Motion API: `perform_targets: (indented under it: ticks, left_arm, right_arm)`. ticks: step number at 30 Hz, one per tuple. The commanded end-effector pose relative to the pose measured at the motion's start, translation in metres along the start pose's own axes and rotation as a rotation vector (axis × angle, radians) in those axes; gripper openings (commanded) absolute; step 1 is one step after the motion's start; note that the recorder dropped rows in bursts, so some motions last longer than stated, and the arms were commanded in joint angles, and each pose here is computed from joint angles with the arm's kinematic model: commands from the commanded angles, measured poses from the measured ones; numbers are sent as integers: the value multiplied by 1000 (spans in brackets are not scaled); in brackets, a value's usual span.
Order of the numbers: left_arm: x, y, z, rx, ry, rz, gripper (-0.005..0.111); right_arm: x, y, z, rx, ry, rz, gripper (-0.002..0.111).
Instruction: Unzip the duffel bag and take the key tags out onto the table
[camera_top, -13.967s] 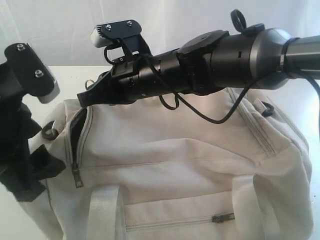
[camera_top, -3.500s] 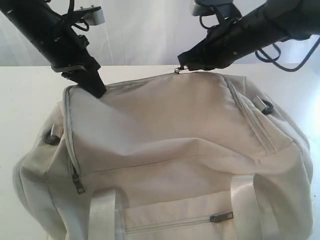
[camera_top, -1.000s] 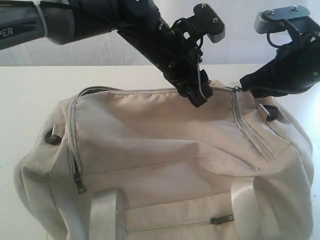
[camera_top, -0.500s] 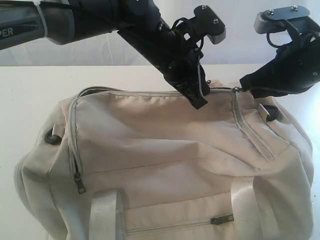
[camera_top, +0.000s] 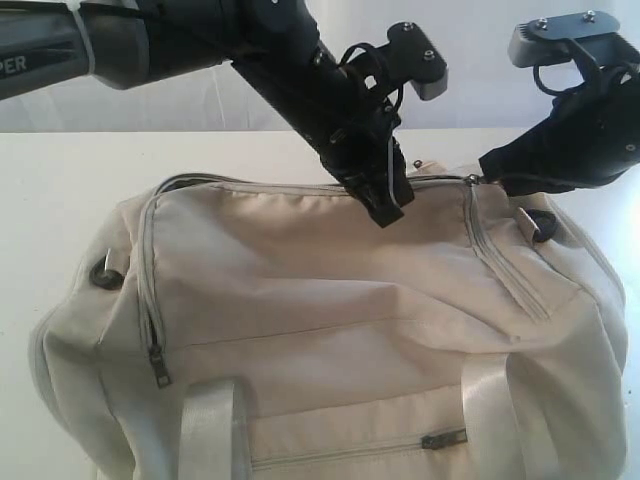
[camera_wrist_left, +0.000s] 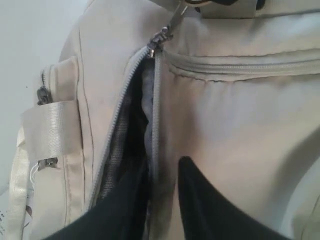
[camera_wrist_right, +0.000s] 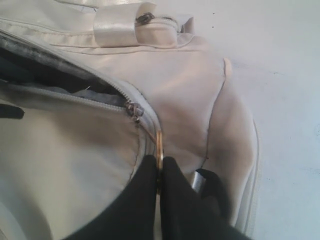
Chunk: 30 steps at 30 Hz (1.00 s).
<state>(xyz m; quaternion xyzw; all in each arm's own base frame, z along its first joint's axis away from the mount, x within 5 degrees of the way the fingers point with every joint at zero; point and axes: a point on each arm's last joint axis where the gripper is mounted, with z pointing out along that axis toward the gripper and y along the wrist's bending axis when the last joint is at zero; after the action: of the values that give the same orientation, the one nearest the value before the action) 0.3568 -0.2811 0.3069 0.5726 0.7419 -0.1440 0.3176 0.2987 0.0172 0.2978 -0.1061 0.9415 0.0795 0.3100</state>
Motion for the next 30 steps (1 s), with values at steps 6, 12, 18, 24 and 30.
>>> perform_targets:
  ticks: [6, 12, 18, 24, 30]
  left_arm:
    - [1, -1, 7, 15, 5, 4, 35]
    - [3, -1, 14, 21, 10, -11, 11]
    - [0, 2, 14, -9, -20, -67, 0]
    - [-7, 2, -3, -28, -56, -71, 0]
    - [-8, 4, -34, -29, -57, -84, 0]
  right_arm:
    - [2, -3, -1, 16, -2, -12, 0]
    - [2, -3, -1, 16, -2, -12, 0]
    - [2, -3, -1, 16, -2, -12, 0]
    - [2, -3, -1, 16, -2, -12, 0]
    - [1, -4, -2, 20, -12, -12, 0]
